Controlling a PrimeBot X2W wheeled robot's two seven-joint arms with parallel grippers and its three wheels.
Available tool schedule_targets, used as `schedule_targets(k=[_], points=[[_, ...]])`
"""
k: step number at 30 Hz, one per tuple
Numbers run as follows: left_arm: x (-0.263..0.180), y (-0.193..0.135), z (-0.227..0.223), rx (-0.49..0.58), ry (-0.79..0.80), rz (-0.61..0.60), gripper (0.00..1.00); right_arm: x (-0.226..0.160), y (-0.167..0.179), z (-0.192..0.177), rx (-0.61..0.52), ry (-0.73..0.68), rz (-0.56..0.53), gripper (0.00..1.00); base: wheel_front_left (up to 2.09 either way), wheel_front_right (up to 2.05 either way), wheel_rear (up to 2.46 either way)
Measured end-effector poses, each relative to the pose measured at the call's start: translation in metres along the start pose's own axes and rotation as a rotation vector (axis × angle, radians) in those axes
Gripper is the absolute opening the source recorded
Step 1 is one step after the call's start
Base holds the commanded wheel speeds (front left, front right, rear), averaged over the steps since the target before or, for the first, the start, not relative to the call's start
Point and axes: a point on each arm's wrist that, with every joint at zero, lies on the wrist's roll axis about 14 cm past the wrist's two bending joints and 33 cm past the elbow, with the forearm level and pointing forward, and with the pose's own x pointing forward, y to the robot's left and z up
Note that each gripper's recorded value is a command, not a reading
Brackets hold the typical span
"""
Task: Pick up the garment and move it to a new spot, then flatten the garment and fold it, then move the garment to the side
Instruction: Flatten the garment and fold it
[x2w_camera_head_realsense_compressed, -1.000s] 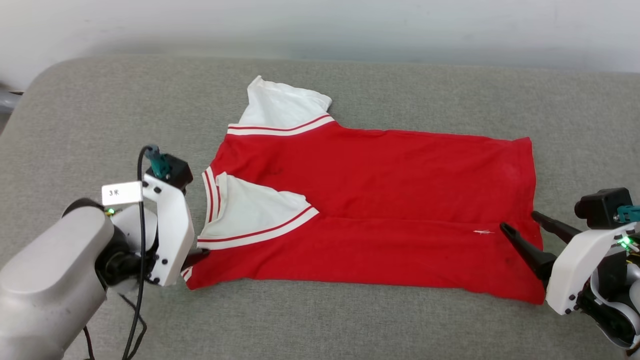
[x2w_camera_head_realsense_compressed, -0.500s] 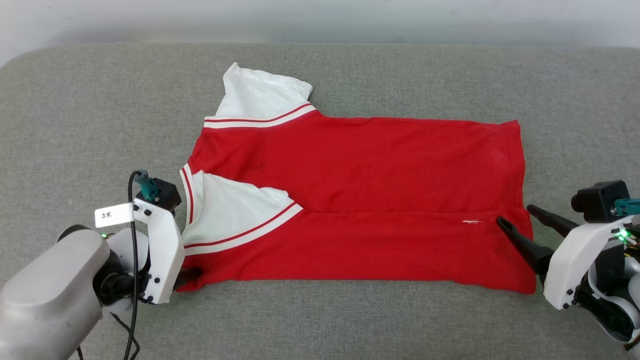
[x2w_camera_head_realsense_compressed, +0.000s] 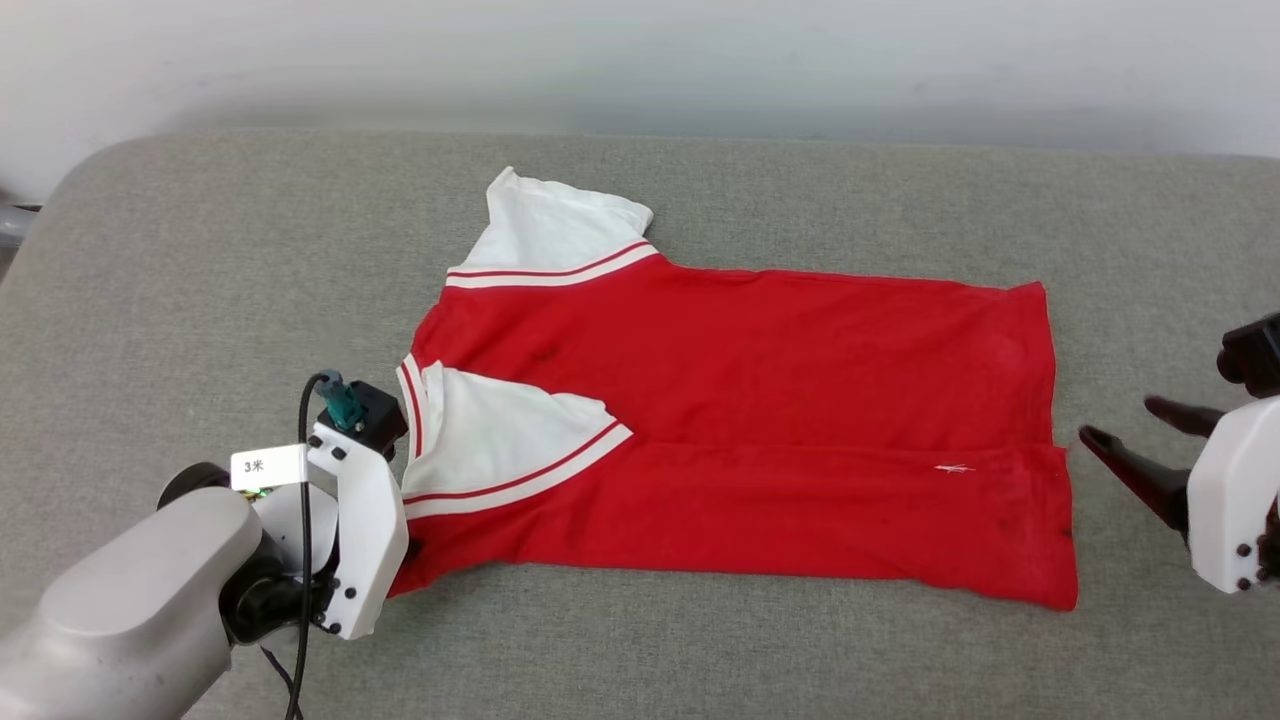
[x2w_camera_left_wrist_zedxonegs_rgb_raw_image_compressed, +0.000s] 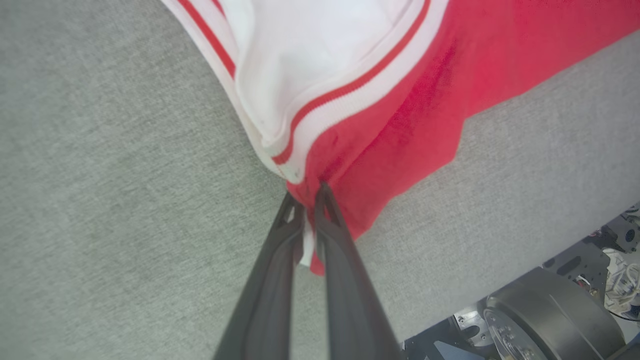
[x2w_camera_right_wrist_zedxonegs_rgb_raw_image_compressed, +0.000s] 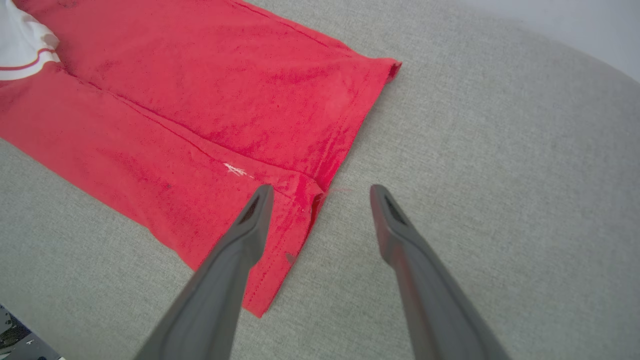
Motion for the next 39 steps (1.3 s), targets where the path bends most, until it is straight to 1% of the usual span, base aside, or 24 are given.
schedule_targets(k=[7, 10, 14, 19, 22, 28, 29, 30, 31, 36, 39], points=[[-0.010, 0.000, 0.007, 0.029, -0.042, 0.004, 0.00, -0.006, 0.002, -0.028, -0.008, 0.258, 0.022, 1.00, 0.00, 0.00, 0.00], [-0.011, 0.000, 0.011, 0.038, -0.053, 0.005, 0.00, -0.002, 0.008, -0.043, -0.003, 0.332, 0.037, 1.00, 0.00, 0.00, 0.00], [-0.008, 0.001, 0.012, 0.043, -0.055, 0.003, 0.00, 0.007, 0.023, -0.074, 0.022, 0.432, 0.074, 1.00, 0.00, 0.00, 0.00], [0.000, 0.002, 0.010, 0.043, -0.048, -0.002, 0.00, 0.022, 0.037, -0.103, 0.060, 0.493, 0.102, 1.00, 0.00, 0.00, 0.00], [0.003, 0.005, 0.011, 0.046, -0.046, 0.002, 0.00, 0.029, 0.040, -0.115, 0.085, 0.515, 0.104, 1.00, 0.00, 0.00, 0.00], [0.007, 0.006, 0.009, 0.038, -0.047, 0.002, 0.00, 0.034, 0.043, -0.123, 0.103, 0.510, 0.112, 1.00, 0.00, 0.00, 0.00], [0.006, 0.006, 0.009, 0.038, -0.050, 0.002, 0.00, 0.033, 0.043, -0.122, 0.107, 0.501, 0.113, 0.94, 0.00, 0.00, 0.00], [0.006, 0.006, 0.008, 0.034, -0.051, 0.002, 0.00, 0.033, 0.043, -0.121, 0.110, 0.487, 0.111, 0.25, 0.00, 0.00, 0.00], [0.005, 0.006, 0.009, 0.034, -0.054, 0.004, 0.00, 0.033, 0.042, -0.119, 0.115, 0.473, 0.110, 0.00, 0.00, 0.00, 0.00], [-0.001, 0.003, 0.007, 0.027, -0.071, 0.004, 0.00, 0.028, 0.044, -0.103, 0.135, 0.392, 0.116, 0.00, 0.00, 0.00, 0.00], [-0.010, 0.003, 0.009, 0.028, -0.098, 0.013, 0.00, 0.019, 0.042, -0.096, 0.141, 0.351, 0.111, 0.00, 0.00, 0.00, 0.00]])
